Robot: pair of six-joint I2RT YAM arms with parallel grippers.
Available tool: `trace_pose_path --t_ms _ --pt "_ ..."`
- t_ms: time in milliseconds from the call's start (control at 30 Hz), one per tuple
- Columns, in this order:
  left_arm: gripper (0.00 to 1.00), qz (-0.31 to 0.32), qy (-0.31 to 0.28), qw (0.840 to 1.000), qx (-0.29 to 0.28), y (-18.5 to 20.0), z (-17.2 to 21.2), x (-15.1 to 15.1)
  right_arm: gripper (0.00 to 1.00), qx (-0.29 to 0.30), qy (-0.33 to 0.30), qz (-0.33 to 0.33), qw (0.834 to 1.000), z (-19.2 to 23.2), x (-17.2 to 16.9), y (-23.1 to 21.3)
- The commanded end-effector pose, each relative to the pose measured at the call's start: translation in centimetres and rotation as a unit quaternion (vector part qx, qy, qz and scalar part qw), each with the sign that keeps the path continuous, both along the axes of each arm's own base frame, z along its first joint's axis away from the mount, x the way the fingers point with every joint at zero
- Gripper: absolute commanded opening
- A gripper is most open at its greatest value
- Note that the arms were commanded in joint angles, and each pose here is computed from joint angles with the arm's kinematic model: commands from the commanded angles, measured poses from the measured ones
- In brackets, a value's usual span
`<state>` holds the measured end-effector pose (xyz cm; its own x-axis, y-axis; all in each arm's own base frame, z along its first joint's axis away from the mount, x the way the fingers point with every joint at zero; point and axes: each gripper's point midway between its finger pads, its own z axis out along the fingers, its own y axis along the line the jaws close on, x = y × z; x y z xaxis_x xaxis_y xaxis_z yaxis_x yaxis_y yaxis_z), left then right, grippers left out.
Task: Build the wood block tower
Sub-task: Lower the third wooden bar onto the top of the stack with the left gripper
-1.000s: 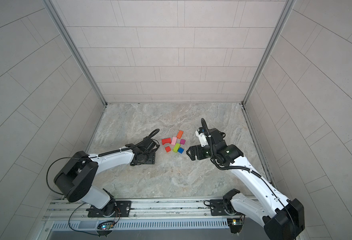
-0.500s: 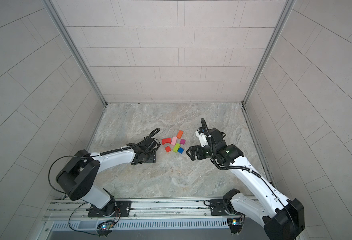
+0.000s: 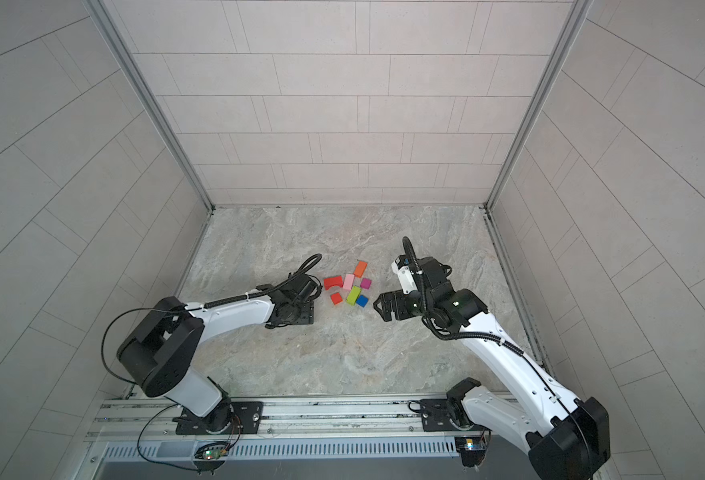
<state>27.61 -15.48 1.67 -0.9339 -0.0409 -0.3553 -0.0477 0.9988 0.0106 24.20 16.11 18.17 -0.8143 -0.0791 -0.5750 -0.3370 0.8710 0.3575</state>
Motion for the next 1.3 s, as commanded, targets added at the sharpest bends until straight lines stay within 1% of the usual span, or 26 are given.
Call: trace_pose_path --t_ms 0,467,800,1033,1267 --pt "0.77 0.009 0.026 1.0 0.01 0.2 -1.6 -0.9 0.99 -0.008 -0.001 0.0 1.0 0.1 -0.1 -0.3" --pt "0.9 0.011 0.025 1.0 -0.013 -0.8 -0.4 -1.4 0.99 -0.008 -0.002 0.002 1.0 0.3 -0.1 -0.2" --pt "0.92 0.015 0.028 0.999 -0.007 -0.1 0.0 -2.0 0.99 -0.008 0.0 0.002 1.0 0.1 -0.3 -0.3" --pt "0.93 0.026 0.027 0.999 -0.022 -0.3 0.3 -2.4 0.99 -0.006 0.002 0.0 1.0 0.0 -0.3 -0.3" --pt "0.92 0.029 0.032 0.999 -0.009 0.0 -0.3 -2.4 0.99 -0.005 0.0 0.001 1.0 0.1 -0.4 -0.3"
